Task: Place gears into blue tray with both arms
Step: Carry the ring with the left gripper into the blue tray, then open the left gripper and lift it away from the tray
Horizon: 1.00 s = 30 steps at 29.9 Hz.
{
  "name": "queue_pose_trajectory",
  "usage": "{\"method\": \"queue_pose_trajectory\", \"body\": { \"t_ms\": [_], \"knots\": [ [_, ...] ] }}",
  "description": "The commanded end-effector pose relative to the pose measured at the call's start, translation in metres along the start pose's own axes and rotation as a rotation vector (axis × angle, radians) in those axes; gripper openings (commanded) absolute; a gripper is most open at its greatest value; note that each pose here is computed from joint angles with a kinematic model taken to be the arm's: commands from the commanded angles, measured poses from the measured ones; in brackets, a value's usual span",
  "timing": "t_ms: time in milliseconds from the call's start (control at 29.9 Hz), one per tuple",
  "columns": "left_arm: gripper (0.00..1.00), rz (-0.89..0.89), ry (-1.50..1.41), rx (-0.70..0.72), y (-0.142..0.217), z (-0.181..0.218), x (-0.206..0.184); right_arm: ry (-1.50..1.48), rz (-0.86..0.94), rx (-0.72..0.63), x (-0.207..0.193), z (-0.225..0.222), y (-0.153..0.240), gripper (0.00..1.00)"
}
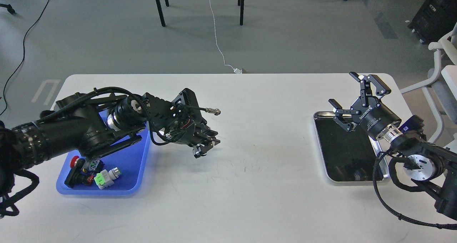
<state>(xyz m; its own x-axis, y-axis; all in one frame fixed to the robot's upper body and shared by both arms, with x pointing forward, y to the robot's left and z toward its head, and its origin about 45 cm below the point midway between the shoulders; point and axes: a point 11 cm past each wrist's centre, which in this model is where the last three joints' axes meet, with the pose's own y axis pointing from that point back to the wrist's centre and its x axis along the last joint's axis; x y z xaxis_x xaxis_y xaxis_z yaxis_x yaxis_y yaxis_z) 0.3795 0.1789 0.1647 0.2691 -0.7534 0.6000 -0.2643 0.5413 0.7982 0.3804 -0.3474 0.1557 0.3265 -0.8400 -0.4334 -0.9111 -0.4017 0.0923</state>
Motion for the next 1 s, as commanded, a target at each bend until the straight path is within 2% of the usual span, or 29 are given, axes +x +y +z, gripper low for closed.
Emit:
{"method": "queue_pose_trajectory", "body": {
  "t_ms": [0, 100, 267, 468, 669, 769, 802, 869, 903, 969],
  "knots": [
    [0.09, -0.053, 0.048, 0.08, 0.044, -0.025, -0.036, -0.003, -0.003, 0.0, -0.001, 0.001, -0.001, 0.99],
    [0.1, -0.092, 0.095, 0.165, 0.08, -0.047, -0.07, -0.005, -0.007, 0.0, -0.003, 0.002, -0.003, 0.99],
    [0.11, -0.157, 0.172, 0.225, 0.11, -0.054, -0.119, -0.006, -0.01, 0.001, -0.004, 0.002, -0.004, 0.99],
    [0.13, -0.167, 0.248, 0.22, 0.11, -0.041, -0.152, -0.009, -0.016, 0.001, -0.007, 0.004, -0.006, 0.99],
    [0.17, -0.17, 0.276, 0.223, 0.107, -0.039, -0.161, -0.01, -0.018, 0.001, -0.008, 0.003, -0.007, 0.99],
    [0.28, -0.171, 0.278, 0.22, 0.105, -0.038, -0.163, -0.009, -0.019, 0.001, -0.008, 0.003, -0.007, 0.99],
    [0.38, -0.172, 0.279, 0.221, 0.106, -0.038, -0.163, -0.009, -0.019, 0.001, -0.008, 0.003, -0.007, 0.99],
    [0.66, -0.173, 0.28, 0.224, 0.106, -0.039, -0.164, -0.009, -0.019, 0.001, -0.008, 0.003, -0.007, 0.99],
    [0.73, -0.174, 0.28, 0.224, 0.106, -0.039, -0.164, -0.009, -0.019, 0.001, -0.008, 0.003, -0.007, 0.99],
    [0.77, -0.17, 0.279, 0.228, 0.107, -0.04, -0.163, -0.009, -0.019, 0.001, -0.008, 0.003, -0.007, 0.99]
  ]
}}
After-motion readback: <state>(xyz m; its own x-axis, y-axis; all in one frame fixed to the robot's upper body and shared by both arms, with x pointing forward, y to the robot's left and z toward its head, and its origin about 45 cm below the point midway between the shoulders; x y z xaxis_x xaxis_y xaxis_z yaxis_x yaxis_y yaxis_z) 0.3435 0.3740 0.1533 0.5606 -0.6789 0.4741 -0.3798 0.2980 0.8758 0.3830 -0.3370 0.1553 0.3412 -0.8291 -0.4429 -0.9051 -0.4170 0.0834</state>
